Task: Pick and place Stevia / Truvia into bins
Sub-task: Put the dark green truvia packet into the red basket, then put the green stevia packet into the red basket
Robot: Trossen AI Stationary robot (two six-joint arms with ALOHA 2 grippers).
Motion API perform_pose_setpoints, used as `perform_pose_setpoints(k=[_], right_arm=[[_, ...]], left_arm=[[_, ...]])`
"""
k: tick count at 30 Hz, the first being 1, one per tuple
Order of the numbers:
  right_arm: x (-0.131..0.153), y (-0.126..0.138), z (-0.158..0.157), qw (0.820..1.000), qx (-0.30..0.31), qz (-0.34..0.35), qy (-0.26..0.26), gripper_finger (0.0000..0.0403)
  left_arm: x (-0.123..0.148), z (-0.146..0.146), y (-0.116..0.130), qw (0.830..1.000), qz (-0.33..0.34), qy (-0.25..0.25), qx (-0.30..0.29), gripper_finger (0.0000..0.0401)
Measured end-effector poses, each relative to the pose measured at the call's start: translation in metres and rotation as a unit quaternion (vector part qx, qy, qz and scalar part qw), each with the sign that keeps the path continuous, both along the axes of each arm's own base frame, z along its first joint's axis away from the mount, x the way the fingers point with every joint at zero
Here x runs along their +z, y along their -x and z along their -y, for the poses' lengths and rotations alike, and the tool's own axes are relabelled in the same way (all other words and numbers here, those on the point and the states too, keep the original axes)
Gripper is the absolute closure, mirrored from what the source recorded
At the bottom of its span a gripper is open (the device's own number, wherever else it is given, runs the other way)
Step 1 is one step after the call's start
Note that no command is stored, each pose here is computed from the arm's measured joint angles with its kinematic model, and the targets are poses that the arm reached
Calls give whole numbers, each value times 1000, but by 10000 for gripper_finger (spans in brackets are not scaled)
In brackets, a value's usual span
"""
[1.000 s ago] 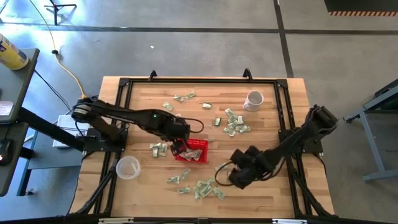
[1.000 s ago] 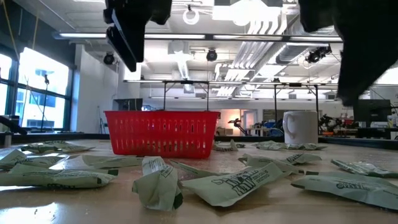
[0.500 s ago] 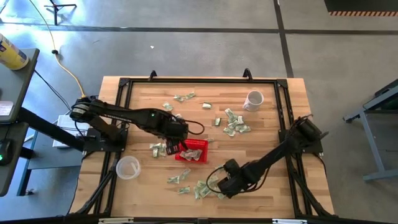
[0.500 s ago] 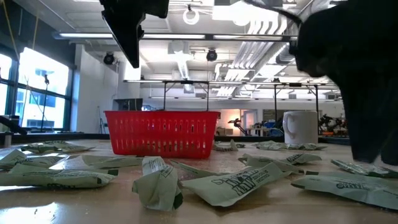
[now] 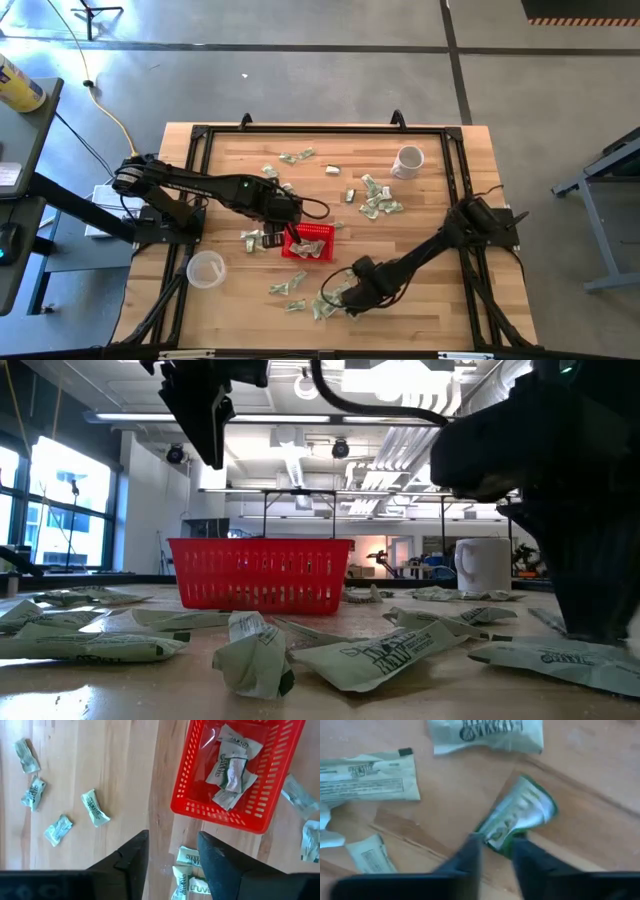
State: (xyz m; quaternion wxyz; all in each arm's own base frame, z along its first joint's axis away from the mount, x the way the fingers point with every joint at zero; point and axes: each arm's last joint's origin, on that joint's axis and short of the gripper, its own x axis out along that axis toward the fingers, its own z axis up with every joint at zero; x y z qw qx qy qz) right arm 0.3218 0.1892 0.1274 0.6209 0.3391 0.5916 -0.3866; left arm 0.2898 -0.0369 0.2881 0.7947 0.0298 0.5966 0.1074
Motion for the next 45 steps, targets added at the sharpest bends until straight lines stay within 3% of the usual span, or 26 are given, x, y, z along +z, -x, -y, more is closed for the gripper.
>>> perform_pose_setpoints(k=[2,7,11,17,22,25,30,33,35,38,40,42,45], right_arm=[[7,-1,5,1000,18,5,19,384],[42,-15,23,994,55,75,62,375],[70,-29,45,982,115,130,81,395],[74,-74,96,951,207,224,42,387],[75,-91,115,925,256,275,50,390],[75,-89,117,924,278,258,55,355],[74,-88,118,927,271,252,65,238],[74,-86,116,928,274,246,60,161],[80,-83,112,920,298,246,70,118],[97,-73,101,902,337,242,119,69],[108,-61,94,893,359,219,161,48],[115,-48,90,890,372,185,190,35],[120,-31,88,896,375,137,194,27]], left_arm=[[0,0,2,1000,-11,-2,1,203],[-3,-2,15,997,-73,-6,26,208],[-12,6,27,994,-97,-10,54,208],[-30,29,49,994,-33,40,99,208],[-41,43,81,978,13,105,181,208],[-46,46,97,960,41,139,240,208],[-55,44,111,924,68,166,339,208],[-60,42,113,915,67,165,363,208],[-65,42,113,911,65,157,375,208],[-73,43,112,918,52,138,368,208],[-79,43,108,938,43,107,326,208],[-86,44,104,958,22,74,276,208],[-97,38,94,971,-8,45,237,208]])
